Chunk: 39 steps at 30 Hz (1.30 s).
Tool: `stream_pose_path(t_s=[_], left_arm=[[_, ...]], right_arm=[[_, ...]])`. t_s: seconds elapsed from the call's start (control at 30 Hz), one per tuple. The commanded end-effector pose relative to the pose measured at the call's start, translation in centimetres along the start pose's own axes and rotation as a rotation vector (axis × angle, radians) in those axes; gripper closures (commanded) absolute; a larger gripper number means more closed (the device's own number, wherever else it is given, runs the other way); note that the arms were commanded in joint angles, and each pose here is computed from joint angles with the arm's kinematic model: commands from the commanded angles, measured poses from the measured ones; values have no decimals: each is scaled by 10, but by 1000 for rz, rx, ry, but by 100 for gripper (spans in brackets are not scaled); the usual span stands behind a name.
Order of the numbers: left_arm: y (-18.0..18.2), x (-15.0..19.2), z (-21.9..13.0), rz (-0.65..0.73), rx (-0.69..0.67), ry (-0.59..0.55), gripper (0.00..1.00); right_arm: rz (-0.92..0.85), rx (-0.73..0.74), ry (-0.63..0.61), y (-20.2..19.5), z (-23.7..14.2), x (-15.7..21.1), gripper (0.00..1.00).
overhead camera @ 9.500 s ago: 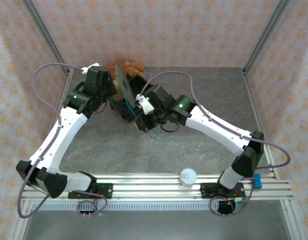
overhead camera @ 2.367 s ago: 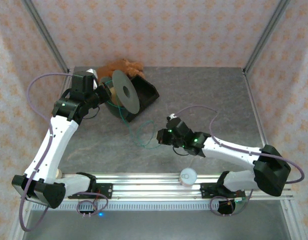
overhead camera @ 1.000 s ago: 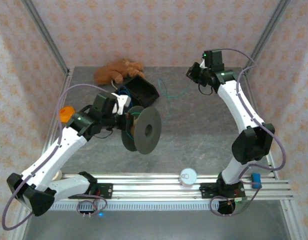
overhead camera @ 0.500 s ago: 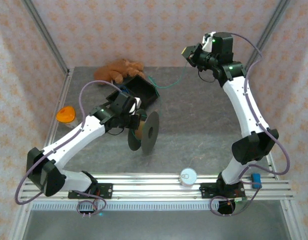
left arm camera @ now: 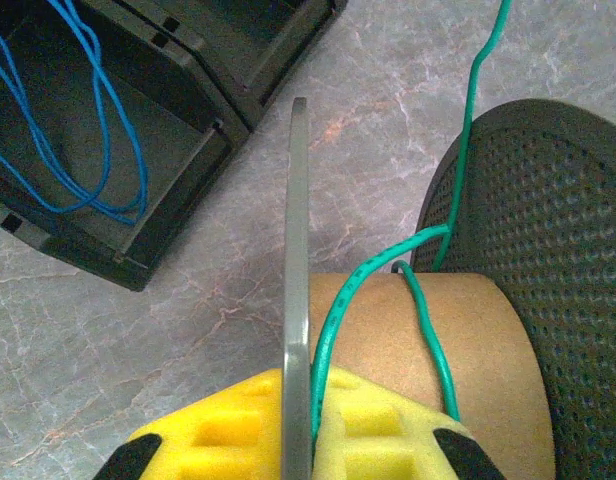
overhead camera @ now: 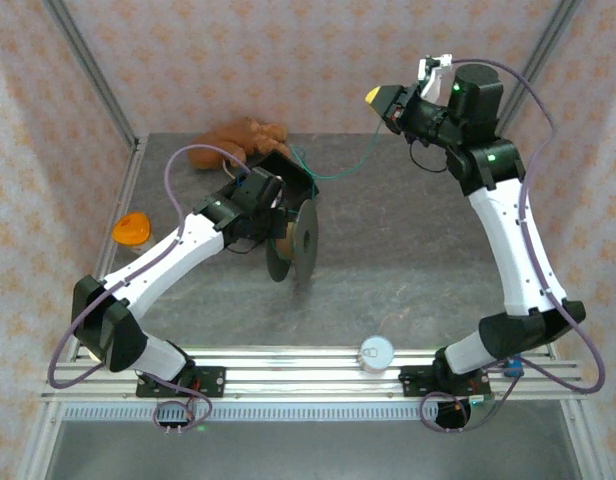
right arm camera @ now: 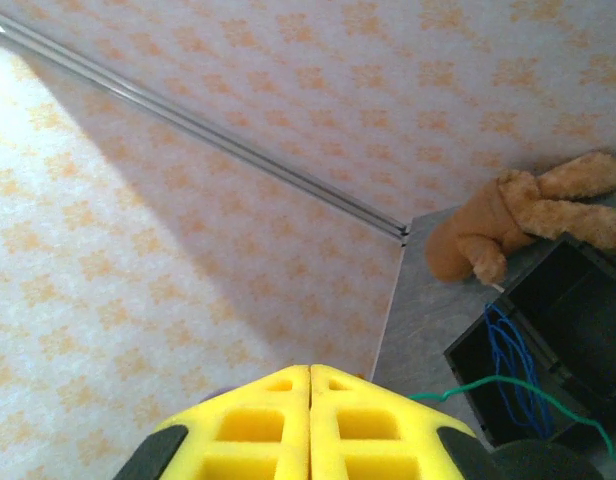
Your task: Wrap the cables
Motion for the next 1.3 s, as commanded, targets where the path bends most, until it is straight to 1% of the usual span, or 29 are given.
stream_pose_path(t_s=[0.0, 0.13, 0.47, 0.67, 0.77, 0.8, 0.87, 1.0, 1.27], left_arm=[[13, -21, -16, -130, -23, -102, 100], [26, -31, -21, -231, -29, -144, 100], [48, -56, -39, -340, -84, -243, 100], [55, -77, -54, -399, -82, -310, 100], [59, -88, -64, -432, -80, -354, 100], [61, -92, -67, -445, -82, -368, 100], [66, -100, -73, -466, -86, -392, 100], [77, -113, -81, -500, -93, -428, 100], [101, -123, -93, -576, -95, -476, 100]], right_arm=[[-26, -121, -11, 28, -18, 3, 100], [-13, -185, 5, 36, -25, 10, 100], [-32, -264, 80, 50, -47, 37, 100], [-75, -305, 176, 58, -56, 64, 100], [-95, -315, 230, 57, -60, 80, 100], [-90, -307, 253, 51, -57, 86, 100], [-110, -326, 275, 52, -67, 97, 100], [-109, -327, 346, 43, -66, 119, 100], [-123, -317, 470, 25, -62, 159, 100]])
Point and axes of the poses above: each hand's point on the last joint's axis, 136 mm out from that joint toward the fingers, its own z axis out along the fingers, its own y axis along the line the jaws close on, x = y × z, the point moved 6 cm from there along -z, back along the fingers, and after that the axes turned 1 degree about z, right-handed, at the moved point
